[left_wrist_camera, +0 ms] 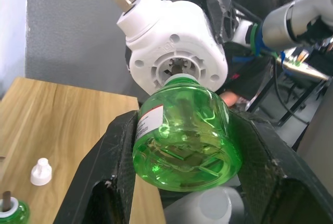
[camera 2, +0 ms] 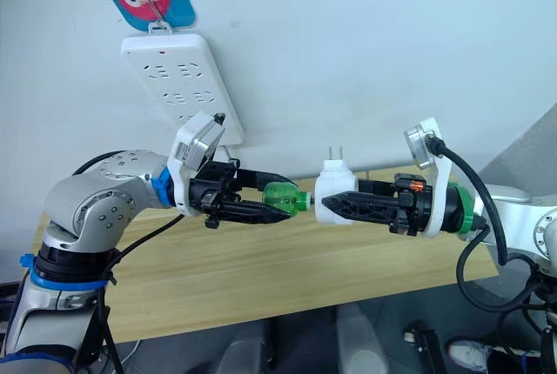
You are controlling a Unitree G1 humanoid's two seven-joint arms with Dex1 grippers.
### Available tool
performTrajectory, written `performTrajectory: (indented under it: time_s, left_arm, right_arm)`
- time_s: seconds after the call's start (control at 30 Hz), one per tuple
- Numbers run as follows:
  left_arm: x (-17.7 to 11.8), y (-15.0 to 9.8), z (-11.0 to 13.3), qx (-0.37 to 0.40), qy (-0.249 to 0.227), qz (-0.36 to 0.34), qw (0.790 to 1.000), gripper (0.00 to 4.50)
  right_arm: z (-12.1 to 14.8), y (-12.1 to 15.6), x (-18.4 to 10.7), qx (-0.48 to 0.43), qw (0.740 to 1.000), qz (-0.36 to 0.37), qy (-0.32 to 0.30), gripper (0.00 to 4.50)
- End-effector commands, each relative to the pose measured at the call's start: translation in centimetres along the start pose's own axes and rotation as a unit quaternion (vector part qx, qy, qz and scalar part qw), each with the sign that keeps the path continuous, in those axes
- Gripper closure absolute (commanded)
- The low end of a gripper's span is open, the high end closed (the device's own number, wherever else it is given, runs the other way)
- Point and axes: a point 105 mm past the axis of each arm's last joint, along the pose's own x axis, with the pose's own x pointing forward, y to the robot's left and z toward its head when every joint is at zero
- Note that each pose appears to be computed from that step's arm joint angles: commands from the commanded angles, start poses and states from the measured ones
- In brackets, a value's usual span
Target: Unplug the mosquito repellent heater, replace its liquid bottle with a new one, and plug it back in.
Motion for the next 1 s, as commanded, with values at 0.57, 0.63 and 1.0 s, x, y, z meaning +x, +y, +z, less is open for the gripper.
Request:
performTrajectory:
  time_s: [0.57, 0.63, 1.0]
  left_arm:
    - [1.3, -0.7, 0.0, 0.051, -0.007, -0.001, 0.999, 2.25]
    - [1.5, -0.5, 0.1, 0.053, -0.017, 0.004, 0.998, 2.25]
    - [0.6, -1.0, -0.3, 0.044, -0.008, -0.014, 0.999, 2.25]
  right_arm:
    - [0.6, 0.2, 0.2, -0.013, 1.000, 0.002, -0.005, 1.37]
    - [0.5, 0.5, 0.3, -0.011, 1.000, 0.009, -0.002, 1.37]
    - [0.2, 0.2, -0.1, -0.003, 1.000, 0.005, 0.001, 1.37]
